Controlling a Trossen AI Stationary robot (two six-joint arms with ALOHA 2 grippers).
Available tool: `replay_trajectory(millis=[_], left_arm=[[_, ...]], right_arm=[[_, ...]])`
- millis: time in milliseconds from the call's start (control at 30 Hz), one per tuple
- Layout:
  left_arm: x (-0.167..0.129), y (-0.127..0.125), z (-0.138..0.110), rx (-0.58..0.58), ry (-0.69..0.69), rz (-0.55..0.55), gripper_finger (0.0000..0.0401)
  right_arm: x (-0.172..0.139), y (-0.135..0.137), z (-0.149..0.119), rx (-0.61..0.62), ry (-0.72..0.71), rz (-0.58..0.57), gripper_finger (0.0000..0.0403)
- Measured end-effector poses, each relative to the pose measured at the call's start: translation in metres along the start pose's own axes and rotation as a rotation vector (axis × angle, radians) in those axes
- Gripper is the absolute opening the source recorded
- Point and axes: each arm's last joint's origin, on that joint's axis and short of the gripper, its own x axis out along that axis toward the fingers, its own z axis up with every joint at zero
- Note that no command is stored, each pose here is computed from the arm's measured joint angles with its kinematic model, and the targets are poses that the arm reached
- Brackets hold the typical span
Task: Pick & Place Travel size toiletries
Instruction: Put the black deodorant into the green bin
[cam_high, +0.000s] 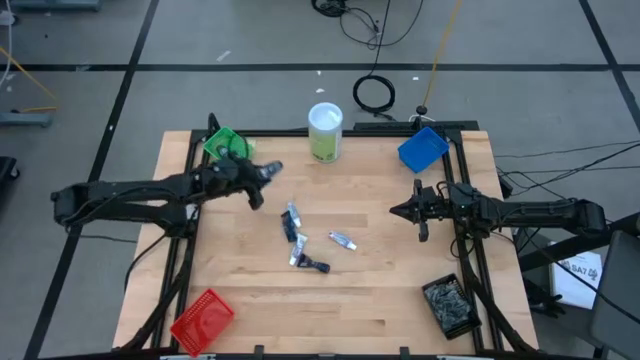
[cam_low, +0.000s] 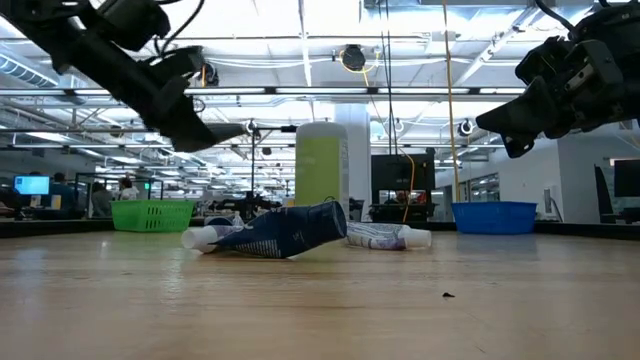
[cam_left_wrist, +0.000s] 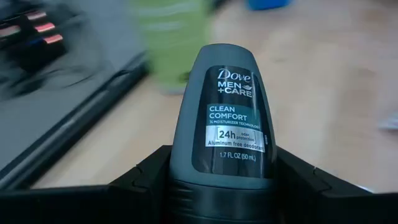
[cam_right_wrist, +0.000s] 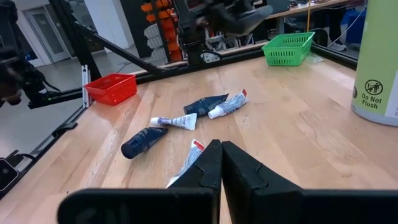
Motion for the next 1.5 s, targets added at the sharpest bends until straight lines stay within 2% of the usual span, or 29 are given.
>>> replay_trajectory(millis=[133, 267, 333, 533, 733, 900, 1033, 1300, 1500], left_arm=[[-0.01, 0.015, -0.003, -0.1, 0.014, 0.182, 0.0197], [-0.015, 0.034, -0.01, -0.297, 0.034, 0.438, 0.0197], [-0.015, 0.043, -0.015, -0.374, 0.056, 0.533, 0.0197], [-0.012, 0.07, -0.024, -0.478, 0.118, 0.684, 0.0197], [-0.006, 0.087, -0.028, -0.588, 0.139, 0.633, 0.0209], [0.002, 0.098, -0.032, -0.611, 0.156, 0.674, 0.0205], [0.01, 0.103, -0.032, -0.617, 0.137, 0.665, 0.0204], [0.017, 0.11, -0.037, -0.623, 0.163, 0.692, 0.0272], [0.018, 0.111, -0.036, -0.625, 0.148, 0.691, 0.0303]], right_arm=[[0.0, 0.0, 0.0, -0.001, -0.004, 0.0, 0.0], [0.0, 0.0, 0.0, -0.001, -0.005, 0.001, 0.0], [0.0, 0.0, 0.0, -0.001, -0.004, 0.001, 0.0], [0.0, 0.0, 0.0, -0.001, -0.005, 0.001, 0.0], [0.0, 0.0, 0.0, -0.002, -0.005, 0.001, 0.0], [0.0, 0.0, 0.0, -0.004, -0.005, 0.0, 0.0], [0.0, 0.0, 0.0, -0.003, -0.005, 0.001, 0.0], [0.0, 0.0, 0.0, -0.003, -0.005, 0.001, 0.0], [0.0, 0.0, 0.0, -0.002, -0.005, 0.0, 0.0]])
